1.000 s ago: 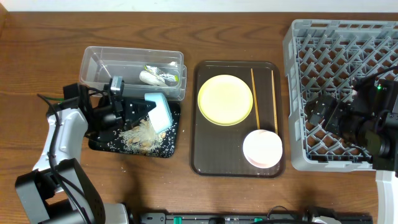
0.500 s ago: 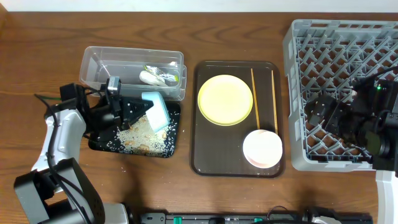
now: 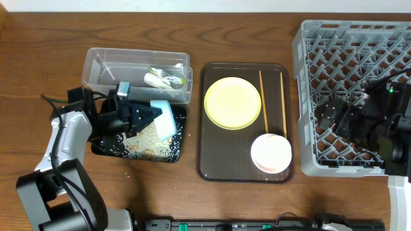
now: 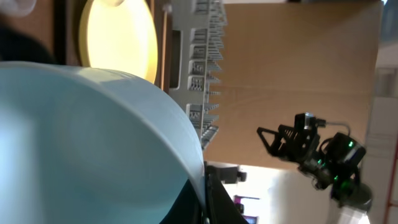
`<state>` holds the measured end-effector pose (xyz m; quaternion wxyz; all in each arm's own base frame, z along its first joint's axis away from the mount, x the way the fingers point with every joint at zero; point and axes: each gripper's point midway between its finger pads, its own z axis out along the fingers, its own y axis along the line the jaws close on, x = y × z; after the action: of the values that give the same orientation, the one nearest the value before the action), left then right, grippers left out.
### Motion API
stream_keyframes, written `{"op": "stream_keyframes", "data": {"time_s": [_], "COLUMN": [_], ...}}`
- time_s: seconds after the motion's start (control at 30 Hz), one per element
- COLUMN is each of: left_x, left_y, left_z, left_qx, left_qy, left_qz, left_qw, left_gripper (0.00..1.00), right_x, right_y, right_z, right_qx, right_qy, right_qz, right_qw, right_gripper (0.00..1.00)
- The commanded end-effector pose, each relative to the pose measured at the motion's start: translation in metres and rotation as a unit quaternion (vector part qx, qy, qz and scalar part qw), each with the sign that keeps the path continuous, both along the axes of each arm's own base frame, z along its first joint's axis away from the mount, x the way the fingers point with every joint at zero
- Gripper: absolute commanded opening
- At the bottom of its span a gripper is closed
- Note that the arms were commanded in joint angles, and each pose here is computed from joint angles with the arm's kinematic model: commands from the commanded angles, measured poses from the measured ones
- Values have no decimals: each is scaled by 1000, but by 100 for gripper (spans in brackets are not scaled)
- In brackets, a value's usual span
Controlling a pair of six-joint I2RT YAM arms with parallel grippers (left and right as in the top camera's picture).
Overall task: Sort waste into correct bins and load items into the dishwasher rack
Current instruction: 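Tip the blue bowl over the black tray to pour out the rice, then return the blue bowl to the brown tray and reach for the white cup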
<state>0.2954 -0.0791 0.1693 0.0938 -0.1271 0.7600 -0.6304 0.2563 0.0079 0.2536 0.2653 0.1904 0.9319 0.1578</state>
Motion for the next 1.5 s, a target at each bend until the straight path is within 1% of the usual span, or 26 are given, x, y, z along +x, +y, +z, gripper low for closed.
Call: {"op": "stream_keyframes", "data": {"time_s": [0.0, 0.03, 0.07, 0.1, 0.13, 0.17, 0.23, 0.3, 0.37, 0.43, 0.47, 0.53, 0.57, 0.6, 0.7, 0.83, 0.93, 0.97, 1.0, 1.07, 1.17, 1.2, 1.27, 1.33, 1.37, 1.47], "left_x": [-5, -4, -4, -4, -6, -8, -8, -10, -14, -18, -19, -20, -20, -20, -28, -50, -68, -73, -76, -79, -84, -85, -85, -85, -85, -80], "left_y": [-8, -8, -6, -1, 3, 2, -10, -20, -33, -45, -48, -43, -40, -41, -62, -105, -140, -150, -154, -161, -174, -179, -186, -193, -195, -202], "left_z": [18, 17, 3, -18, -32, -33, -9, 2, 5, 3, -1, -16, -20, -19, -13, -28, -47, -56, -65, -79, -93, -96, -99, -95, -92, -70], "left_qx": [-70, -58, -13, 44, 74, 63, 4, -4, 29, 90, 133, 245, 282, 309, 346, 403, 451, 472, 499, 537, 548, 547, 544, 539, 537, 532], "left_qy": [1, -22, -25, -4, 45, 81, 59, 45, 46, 47, 50, 66, 68, 55, 5, -31, -68, -85, -94, -102, -118, -121, -128, -138, -142, -150], "left_qz": [-2, -6, -12, -13, -6, 1, -10, -25, -48, -68, -72, -58, -48, -46, -76, -141, -189, -203, -208, -210, -228, -232, -235, -235, -236, -232], "left_qw": [998, 998, 1000, 999, 996, 995, 998, 999, 997, 992, 987, 966, 956, 948, 935, 904, 870, 854, 836, 811, 797, 795, 795, 797, 798, 801], "left_gripper": [6, 6, 6, 6, 6, 6, 6, 6, 6, 6, 6, 6, 6, 6, 6, 6, 6, 6, 6, 6, 6, 8, 15, 29, 32, 47], "right_x": [-1, -1, -1, -1, -1, -1, -1, -1, -1, -1, -1, -2, -2, -3, -5, -2, -2, -2, -2, -2, -2, -2, -1, -1, -1, -2], "right_y": [1, 1, 1, 1, 1, 1, 1, 1, 1, 1, 1, 1, 1, 2, 2, 1, 1, 1, 1, 1, 1, 1, 1, 1, 1, 1], "right_z": [0, 0, 0, 0, 0, 0, 0, 0, 0, 0, 0, 0, -1, -1, -2, -1, -1, -1, -1, -1, -1, 0, 0, 0, 0, 0], "right_qx": [2, 2, 2, 2, 2, 2, 2, 2, 2, 2, 2, 2, 2, 3, 3, 2, 2, 2, 2, 2, 2, 2, 2, 2, 2, 2], "right_qy": [2, 2, 2, 2, 1, 2, 3, 3, 3, 3, 3, 4, 5, 8, 11, 5, 5, 5, 5, 6, 5, 4, 3, 2, 3, 3], "right_qz": [0, 0, 0, 0, 0, 0, 0, 0, 0, 0, 0, 0, 0, 0, 0, 0, 0, 0, 0, 0, 0, 0, 0, 0, 0, 0], "right_qw": [1000, 1000, 1000, 1000, 1000, 1000, 1000, 1000, 1000, 1000, 1000, 1000, 1000, 1000, 1000, 1000, 1000, 1000, 1000, 1000, 1000, 1000, 1000, 1000, 1000, 1000], "right_gripper": [99, 99, 99, 99, 99, 99, 99, 99, 99, 99, 99, 99, 99, 99, 99, 99, 99, 99, 99, 99, 99, 99, 99, 99, 99, 99]}}
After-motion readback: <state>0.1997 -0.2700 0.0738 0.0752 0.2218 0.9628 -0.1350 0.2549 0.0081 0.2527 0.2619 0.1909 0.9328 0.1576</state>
